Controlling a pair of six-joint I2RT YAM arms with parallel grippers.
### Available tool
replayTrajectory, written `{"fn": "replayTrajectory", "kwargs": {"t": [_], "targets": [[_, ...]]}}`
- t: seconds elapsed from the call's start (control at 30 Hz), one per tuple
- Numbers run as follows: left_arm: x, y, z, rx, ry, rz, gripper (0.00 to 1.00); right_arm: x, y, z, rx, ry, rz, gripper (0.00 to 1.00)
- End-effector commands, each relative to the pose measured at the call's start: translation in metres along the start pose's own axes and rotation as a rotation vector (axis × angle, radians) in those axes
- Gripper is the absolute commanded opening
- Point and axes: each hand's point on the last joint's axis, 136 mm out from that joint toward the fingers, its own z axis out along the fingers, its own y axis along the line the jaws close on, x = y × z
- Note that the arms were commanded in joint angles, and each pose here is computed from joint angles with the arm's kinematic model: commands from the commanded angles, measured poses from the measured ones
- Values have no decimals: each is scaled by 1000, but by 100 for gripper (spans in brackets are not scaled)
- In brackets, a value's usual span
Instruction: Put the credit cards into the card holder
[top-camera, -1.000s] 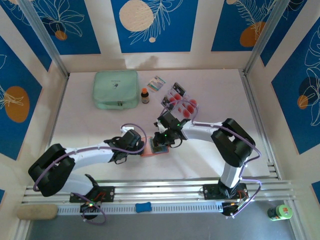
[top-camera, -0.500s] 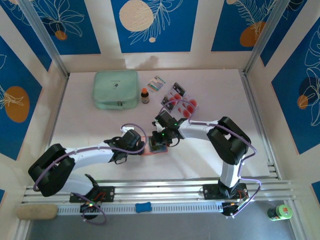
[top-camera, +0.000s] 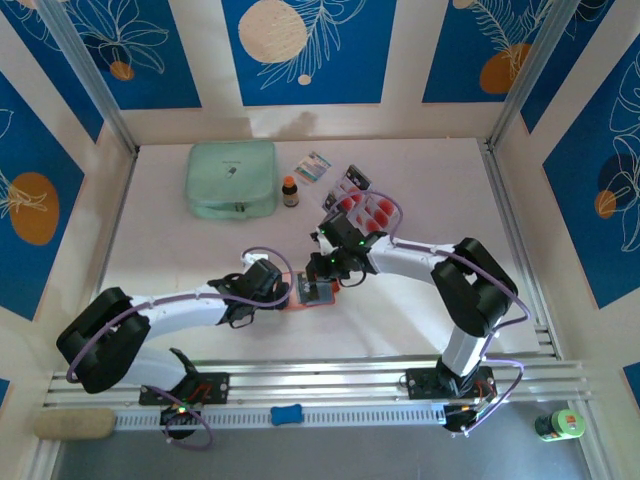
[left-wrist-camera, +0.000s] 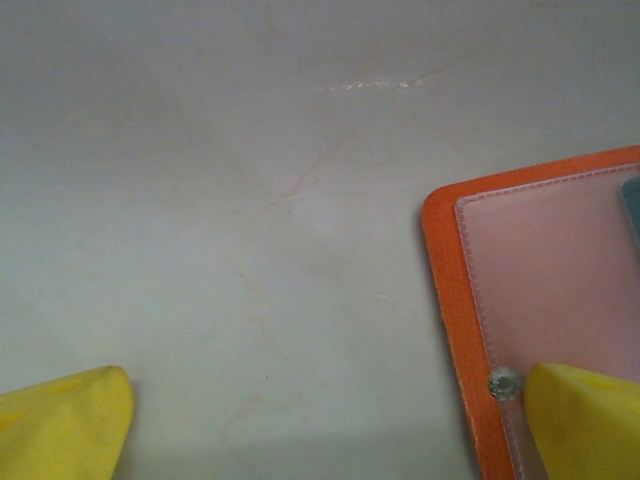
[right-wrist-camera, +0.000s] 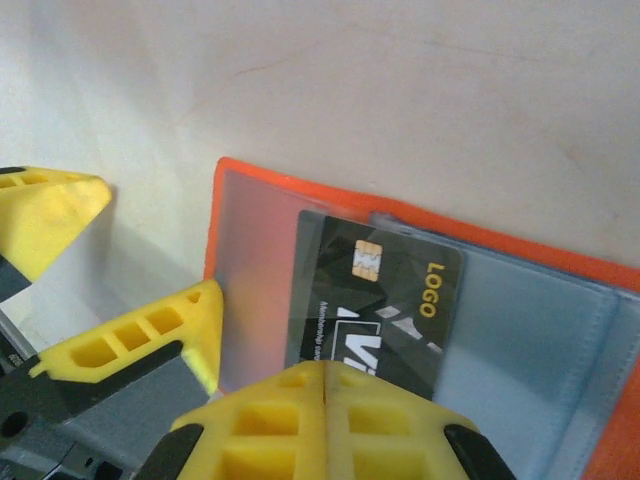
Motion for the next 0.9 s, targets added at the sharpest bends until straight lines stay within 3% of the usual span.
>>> {"fn": "replayTrajectory", "kwargs": {"t": [0.0, 0.5, 0.7, 0.87], "targets": [[5, 5, 4, -11, 13, -3, 100, 12, -10, 8, 25, 46, -5, 1], [4, 4, 4, -8, 12, -2, 100, 32, 5, 36, 13, 132, -16, 0], [2, 3, 3, -5, 9, -3, 100, 23, 24, 24, -29, 108, -37, 0], [-3, 3, -4, 1, -10, -11, 100, 13, 17, 8, 4, 59, -42, 0]]}}
